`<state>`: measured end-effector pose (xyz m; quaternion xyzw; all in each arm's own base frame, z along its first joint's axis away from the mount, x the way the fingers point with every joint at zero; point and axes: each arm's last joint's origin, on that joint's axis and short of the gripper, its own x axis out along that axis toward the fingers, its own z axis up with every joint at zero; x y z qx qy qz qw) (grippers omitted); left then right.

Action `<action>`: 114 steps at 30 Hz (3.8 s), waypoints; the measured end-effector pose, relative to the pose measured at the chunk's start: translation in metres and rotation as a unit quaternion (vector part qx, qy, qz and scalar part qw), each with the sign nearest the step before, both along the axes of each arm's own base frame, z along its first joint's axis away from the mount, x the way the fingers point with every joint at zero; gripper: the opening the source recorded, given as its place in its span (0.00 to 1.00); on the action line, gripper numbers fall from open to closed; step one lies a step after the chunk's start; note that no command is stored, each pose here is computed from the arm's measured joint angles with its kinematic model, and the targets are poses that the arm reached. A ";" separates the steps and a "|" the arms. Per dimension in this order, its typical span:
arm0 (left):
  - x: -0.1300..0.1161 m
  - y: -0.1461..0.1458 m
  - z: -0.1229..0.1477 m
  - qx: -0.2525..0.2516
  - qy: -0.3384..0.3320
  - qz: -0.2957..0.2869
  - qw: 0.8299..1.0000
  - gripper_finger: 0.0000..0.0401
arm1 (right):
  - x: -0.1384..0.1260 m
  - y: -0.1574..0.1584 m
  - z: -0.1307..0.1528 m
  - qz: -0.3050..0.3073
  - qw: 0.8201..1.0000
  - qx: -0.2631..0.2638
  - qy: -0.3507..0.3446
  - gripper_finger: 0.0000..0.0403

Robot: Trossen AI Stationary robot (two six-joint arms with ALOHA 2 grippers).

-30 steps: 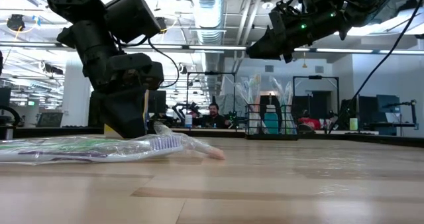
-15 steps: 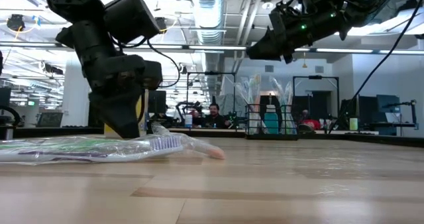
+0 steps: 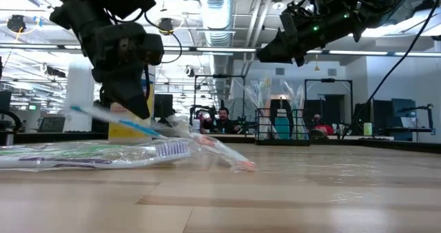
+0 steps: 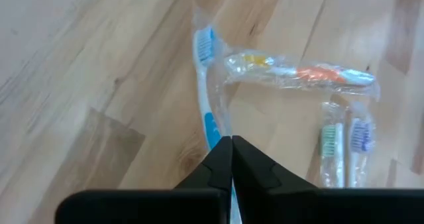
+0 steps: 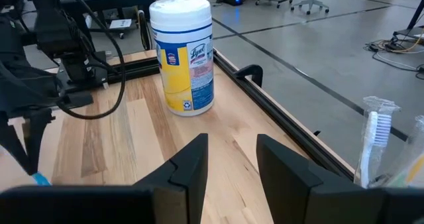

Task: Pick & Place toothbrushing station
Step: Put the blue toothbrush into the black mesh organizer

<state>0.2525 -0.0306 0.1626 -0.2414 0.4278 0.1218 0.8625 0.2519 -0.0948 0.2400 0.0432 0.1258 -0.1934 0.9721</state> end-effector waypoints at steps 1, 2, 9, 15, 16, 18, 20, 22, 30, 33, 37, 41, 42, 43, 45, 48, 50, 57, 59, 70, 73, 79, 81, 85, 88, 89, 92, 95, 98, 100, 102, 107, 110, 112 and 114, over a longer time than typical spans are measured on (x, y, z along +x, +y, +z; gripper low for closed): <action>0.000 0.000 -0.001 0.001 0.003 0.000 1.000 0.00 | 0.000 0.000 0.000 0.000 1.000 0.000 0.000 0.30; -0.001 0.000 -0.001 0.001 0.008 0.000 1.000 0.00 | 0.000 0.000 0.000 0.000 1.000 0.000 0.001 0.30; -0.008 0.002 -0.002 0.014 0.037 0.006 0.999 0.00 | 0.000 0.000 0.000 0.000 1.000 0.001 0.002 0.30; -0.014 0.005 0.011 0.040 0.018 0.020 0.999 0.00 | 0.000 0.000 -0.001 0.000 1.000 0.001 0.004 0.30; -0.015 0.006 0.015 0.042 0.008 0.021 0.999 0.00 | 0.000 0.000 -0.001 0.000 1.000 0.002 0.004 0.30; -0.018 0.006 0.024 0.046 -0.012 0.023 0.999 0.00 | 0.000 0.000 -0.001 0.000 1.000 0.002 0.005 0.30; -0.023 0.007 0.033 0.061 -0.029 0.025 0.997 0.00 | 0.000 0.000 -0.001 0.000 1.000 0.002 0.005 0.30; -0.026 0.008 0.041 0.073 -0.053 0.027 0.996 0.00 | 0.000 0.000 -0.001 0.000 1.000 0.002 0.005 0.30; -0.035 0.012 0.063 0.114 -0.109 0.039 0.987 0.00 | 0.003 0.008 0.000 0.016 1.000 0.004 -0.001 0.30; -0.035 0.013 0.066 0.130 -0.126 0.039 0.983 0.00 | 0.004 0.011 0.000 0.025 1.000 0.002 -0.003 0.30; -0.030 0.013 0.074 0.148 -0.165 0.027 0.975 0.00 | 0.006 0.016 0.001 0.038 0.999 -0.001 -0.007 0.30; -0.024 0.016 0.083 0.175 -0.209 0.019 0.962 0.00 | 0.008 0.021 0.003 0.067 0.998 0.002 -0.016 0.30; -0.023 0.017 0.085 0.181 -0.220 0.019 0.958 0.00 | 0.008 0.021 0.004 0.073 0.997 0.002 -0.020 0.30; -0.022 0.019 0.087 0.187 -0.228 0.019 0.955 0.00 | 0.008 0.022 0.004 0.081 0.996 0.003 -0.025 0.30; -0.021 0.021 0.089 0.197 -0.239 0.021 0.951 0.00 | 0.009 0.022 0.005 0.090 0.996 0.003 -0.029 0.30; -0.020 0.026 0.091 0.205 -0.244 0.023 0.948 0.00 | 0.009 0.022 0.005 0.092 0.995 0.004 -0.029 0.30; -0.020 0.028 0.090 0.193 -0.243 0.010 0.951 0.00 | 0.008 0.022 0.005 0.092 0.995 0.005 -0.027 0.30; -0.004 0.027 0.063 0.175 -0.185 -0.026 0.967 0.03 | 0.008 0.022 0.005 0.091 0.995 0.005 -0.028 0.30; 0.001 0.027 0.052 0.176 -0.163 -0.030 0.970 0.06 | 0.008 0.022 0.005 0.091 0.995 0.005 -0.027 0.30; 0.021 0.036 0.007 0.147 -0.085 -0.034 0.985 0.28 | 0.008 0.022 0.005 0.091 0.995 0.005 -0.027 0.30; 0.025 0.038 0.000 0.138 -0.073 -0.040 0.987 0.32 | 0.008 0.022 0.005 0.091 0.995 0.005 -0.028 0.30; 0.037 0.040 -0.009 0.137 -0.057 -0.041 0.988 0.36 | 0.008 0.022 0.005 0.090 0.996 0.004 -0.027 0.30; 0.040 0.040 -0.011 0.143 -0.053 -0.050 0.987 0.36 | 0.008 0.022 0.005 0.090 0.996 0.004 -0.027 0.30; 0.045 0.040 -0.016 0.142 -0.045 -0.052 0.987 0.36 | 0.008 0.022 0.005 0.090 0.996 0.004 -0.027 0.30; 0.045 0.041 -0.017 0.138 -0.045 -0.055 0.988 0.36 | 0.008 0.022 0.005 0.090 0.996 0.004 -0.027 0.30; 0.046 0.041 -0.018 0.138 -0.046 -0.055 0.988 0.36 | 0.008 0.022 0.005 0.090 0.996 0.004 -0.027 0.30; 0.046 0.041 -0.020 0.137 -0.041 -0.056 0.988 0.36 | 0.008 0.021 0.005 0.090 0.996 0.004 -0.027 0.30; 0.047 0.041 -0.026 0.137 -0.032 -0.057 0.988 0.36 | 0.008 0.021 0.005 0.090 0.996 0.004 -0.028 0.30; 0.049 0.041 -0.032 0.135 -0.026 -0.058 0.989 0.36 | 0.008 0.021 0.005 0.089 0.996 0.004 -0.027 0.30; 0.050 0.041 -0.036 0.135 -0.023 -0.059 0.989 0.36 | 0.008 0.021 0.005 0.089 0.996 0.004 -0.027 0.30; 0.050 0.043 -0.039 0.135 -0.020 -0.057 0.989 0.36 | 0.008 0.021 0.005 0.089 0.996 0.004 -0.027 0.30; 0.052 0.045 -0.044 0.135 -0.016 -0.052 0.989 0.36 | 0.008 0.021 0.005 0.089 0.996 0.004 -0.027 0.30; 0.053 0.045 -0.047 0.133 -0.015 -0.055 0.990 0.36 | 0.008 0.021 0.005 0.089 0.996 0.003 -0.027 0.30; 0.052 0.045 -0.048 0.127 -0.011 -0.060 0.990 0.36 | 0.008 0.021 0.005 0.089 0.996 0.003 -0.027 0.30; 0.052 0.045 -0.048 0.126 -0.013 -0.060 0.990 0.34 | 0.008 0.021 0.005 0.089 0.996 0.003 -0.027 0.30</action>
